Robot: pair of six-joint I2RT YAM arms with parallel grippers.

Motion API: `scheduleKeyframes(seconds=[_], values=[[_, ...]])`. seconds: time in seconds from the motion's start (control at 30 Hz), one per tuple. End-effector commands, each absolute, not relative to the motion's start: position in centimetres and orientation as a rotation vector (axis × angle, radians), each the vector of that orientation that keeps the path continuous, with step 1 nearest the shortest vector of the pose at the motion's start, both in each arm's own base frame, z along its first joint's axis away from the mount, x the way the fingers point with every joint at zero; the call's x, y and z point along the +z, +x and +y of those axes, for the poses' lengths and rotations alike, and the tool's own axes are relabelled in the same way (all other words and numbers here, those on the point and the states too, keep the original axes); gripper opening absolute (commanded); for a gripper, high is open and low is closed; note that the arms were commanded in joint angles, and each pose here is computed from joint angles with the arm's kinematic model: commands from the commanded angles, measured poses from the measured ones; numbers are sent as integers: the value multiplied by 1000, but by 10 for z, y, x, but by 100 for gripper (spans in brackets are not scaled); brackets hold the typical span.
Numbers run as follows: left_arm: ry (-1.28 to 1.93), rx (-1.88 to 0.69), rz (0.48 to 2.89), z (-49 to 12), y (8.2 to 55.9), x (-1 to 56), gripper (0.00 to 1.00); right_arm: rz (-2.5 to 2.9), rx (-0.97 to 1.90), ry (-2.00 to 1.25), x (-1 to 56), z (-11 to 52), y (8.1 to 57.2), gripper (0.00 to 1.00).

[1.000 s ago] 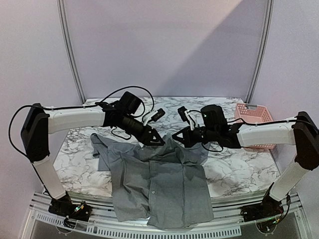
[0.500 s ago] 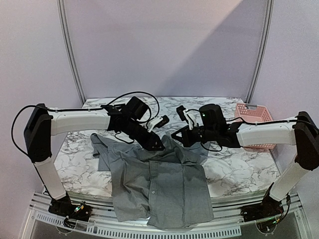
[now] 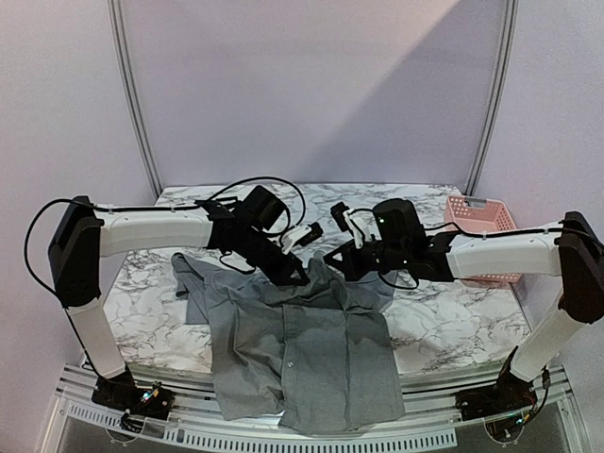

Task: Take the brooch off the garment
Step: Remove the brooch from the crumpled clothing.

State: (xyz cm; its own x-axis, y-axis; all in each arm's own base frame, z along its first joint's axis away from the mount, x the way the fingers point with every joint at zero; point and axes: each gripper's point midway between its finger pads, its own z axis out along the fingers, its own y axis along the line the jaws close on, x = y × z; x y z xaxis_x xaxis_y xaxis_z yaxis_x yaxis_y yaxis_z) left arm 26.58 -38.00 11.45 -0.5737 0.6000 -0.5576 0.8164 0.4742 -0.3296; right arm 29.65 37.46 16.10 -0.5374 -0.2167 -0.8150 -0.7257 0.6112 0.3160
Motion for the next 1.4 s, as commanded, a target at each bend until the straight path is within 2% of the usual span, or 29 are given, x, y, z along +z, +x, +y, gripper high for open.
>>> scheduleKeyframes(seconds=[0.0, 0.6, 0.83, 1.1, 1.13, 1.2, 1.3, 1.37], values=[[1220, -790, 2338, -383, 265, 120, 0, 2097, 755, -730, 154, 369, 303, 0], [1192, -764, 2308, -375, 273, 133, 0, 2184, 622, -721, 126, 358, 301, 0], [1180, -754, 2316, -373, 275, 133, 0, 2220, 484, -588, 122, 335, 313, 0], [1165, -746, 2305, -371, 278, 138, 0, 2179, 412, -377, 142, 304, 329, 0], [1160, -743, 2300, -370, 278, 140, 2, 2179, 420, -350, 144, 299, 331, 0], [1141, -724, 2287, -368, 282, 146, 16, 2159, 485, -290, 153, 294, 336, 0], [1089, -688, 2231, -360, 291, 163, 30, 2098, 621, -253, 173, 291, 340, 0], [1026, -648, 2187, -350, 299, 178, 49, 2043, 722, -248, 192, 290, 341, 0]])
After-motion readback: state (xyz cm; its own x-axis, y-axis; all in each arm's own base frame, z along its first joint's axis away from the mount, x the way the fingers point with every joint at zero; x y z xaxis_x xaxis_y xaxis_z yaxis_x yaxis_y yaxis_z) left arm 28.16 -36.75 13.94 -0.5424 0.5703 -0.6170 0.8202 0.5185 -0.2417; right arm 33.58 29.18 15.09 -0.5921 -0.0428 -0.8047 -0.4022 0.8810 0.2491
